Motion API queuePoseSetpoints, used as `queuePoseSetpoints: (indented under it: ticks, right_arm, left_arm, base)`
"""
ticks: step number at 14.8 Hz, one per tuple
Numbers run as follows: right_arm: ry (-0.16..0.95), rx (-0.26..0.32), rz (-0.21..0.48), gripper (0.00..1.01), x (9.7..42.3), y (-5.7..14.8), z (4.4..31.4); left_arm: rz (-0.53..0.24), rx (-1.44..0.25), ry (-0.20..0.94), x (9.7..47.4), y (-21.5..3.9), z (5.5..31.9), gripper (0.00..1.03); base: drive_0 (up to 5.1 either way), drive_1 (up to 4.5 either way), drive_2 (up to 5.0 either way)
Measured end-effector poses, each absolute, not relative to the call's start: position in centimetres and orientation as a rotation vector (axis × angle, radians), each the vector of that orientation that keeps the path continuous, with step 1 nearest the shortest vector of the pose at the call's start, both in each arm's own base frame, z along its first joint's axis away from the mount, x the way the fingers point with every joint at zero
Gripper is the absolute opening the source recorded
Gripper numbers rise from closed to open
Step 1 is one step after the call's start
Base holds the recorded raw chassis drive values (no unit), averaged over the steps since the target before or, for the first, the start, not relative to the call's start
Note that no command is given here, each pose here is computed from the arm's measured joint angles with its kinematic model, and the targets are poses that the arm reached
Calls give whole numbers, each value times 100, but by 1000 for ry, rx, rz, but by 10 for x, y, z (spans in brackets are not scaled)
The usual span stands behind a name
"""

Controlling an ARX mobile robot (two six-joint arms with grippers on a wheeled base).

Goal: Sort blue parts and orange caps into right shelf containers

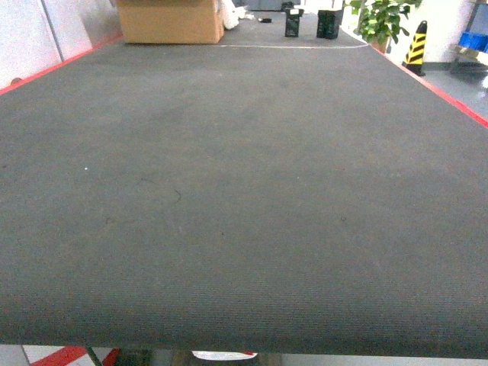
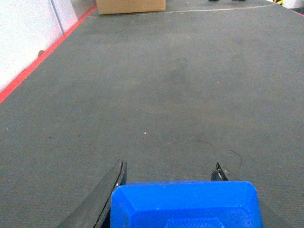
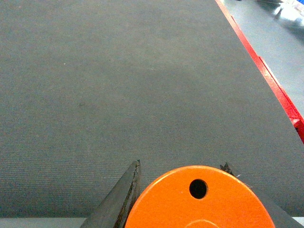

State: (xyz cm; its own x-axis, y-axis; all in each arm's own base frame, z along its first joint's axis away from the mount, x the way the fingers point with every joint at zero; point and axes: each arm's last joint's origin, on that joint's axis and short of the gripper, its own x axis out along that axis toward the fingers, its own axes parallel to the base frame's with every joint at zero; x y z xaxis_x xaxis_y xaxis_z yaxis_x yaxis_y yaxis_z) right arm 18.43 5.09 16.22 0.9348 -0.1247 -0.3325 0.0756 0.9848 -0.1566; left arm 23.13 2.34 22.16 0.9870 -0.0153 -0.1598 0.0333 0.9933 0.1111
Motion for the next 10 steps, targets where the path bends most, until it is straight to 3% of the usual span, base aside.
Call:
queuePoseSetpoints:
  ticks: [5,10]
  right_arm:
    - [351,-143,-99,43,184,51,162]
    - [348,-142,-102,43,184,51,162]
  left_arm:
    - [-22,116,162,232,24,221,45]
    - [-26,116,162,232,23,221,45]
  base:
    - [0,0,0]
    - [470,-373,-106]
